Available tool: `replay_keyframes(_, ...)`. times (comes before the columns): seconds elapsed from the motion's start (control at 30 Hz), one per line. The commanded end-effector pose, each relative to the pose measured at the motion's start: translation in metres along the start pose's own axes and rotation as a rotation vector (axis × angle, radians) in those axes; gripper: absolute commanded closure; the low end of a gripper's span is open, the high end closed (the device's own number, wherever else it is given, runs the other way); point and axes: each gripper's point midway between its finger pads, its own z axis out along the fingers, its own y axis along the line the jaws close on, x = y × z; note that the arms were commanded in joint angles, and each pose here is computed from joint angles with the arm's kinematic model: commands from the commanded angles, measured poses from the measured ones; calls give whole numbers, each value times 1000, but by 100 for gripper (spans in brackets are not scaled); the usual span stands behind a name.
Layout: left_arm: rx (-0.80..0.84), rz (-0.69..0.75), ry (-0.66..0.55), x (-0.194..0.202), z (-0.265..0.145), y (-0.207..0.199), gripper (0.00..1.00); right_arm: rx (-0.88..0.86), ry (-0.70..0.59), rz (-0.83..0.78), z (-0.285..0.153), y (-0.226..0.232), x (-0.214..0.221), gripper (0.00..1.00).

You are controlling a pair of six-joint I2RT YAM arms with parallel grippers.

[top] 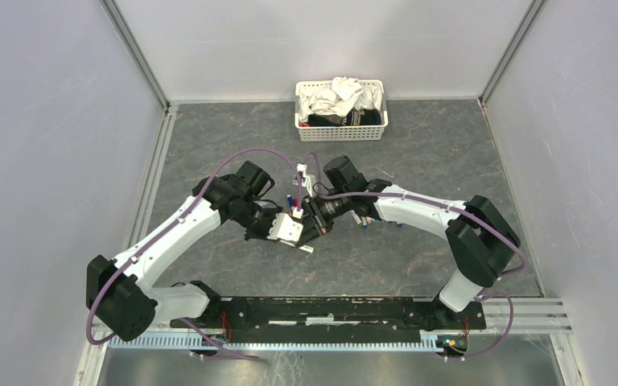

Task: Open the pen caps

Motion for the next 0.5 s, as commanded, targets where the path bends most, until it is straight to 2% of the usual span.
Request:
replay_keyframes(0.0,-9,54,-15,-10,-1,8,98,-63,-66,-29,7,11,-19,63)
replay_keyframes(0.03,-15,52,-14,-11,-2,10,98,-64,-59,-24,10,10,-18,52)
replay_keyframes(0.17,-34,60,-10,-14,-7,17,98,-78,-28,-12,21,9,-16,39)
replay_keyframes(0.37,-37,64,2,-16,-8,23,98,-128,-31,-9,33,13,-31,38)
replay_keyframes(0.47,-33,70,6,-16,-8,23,98,-139,-27,-7,36,14,-36,43)
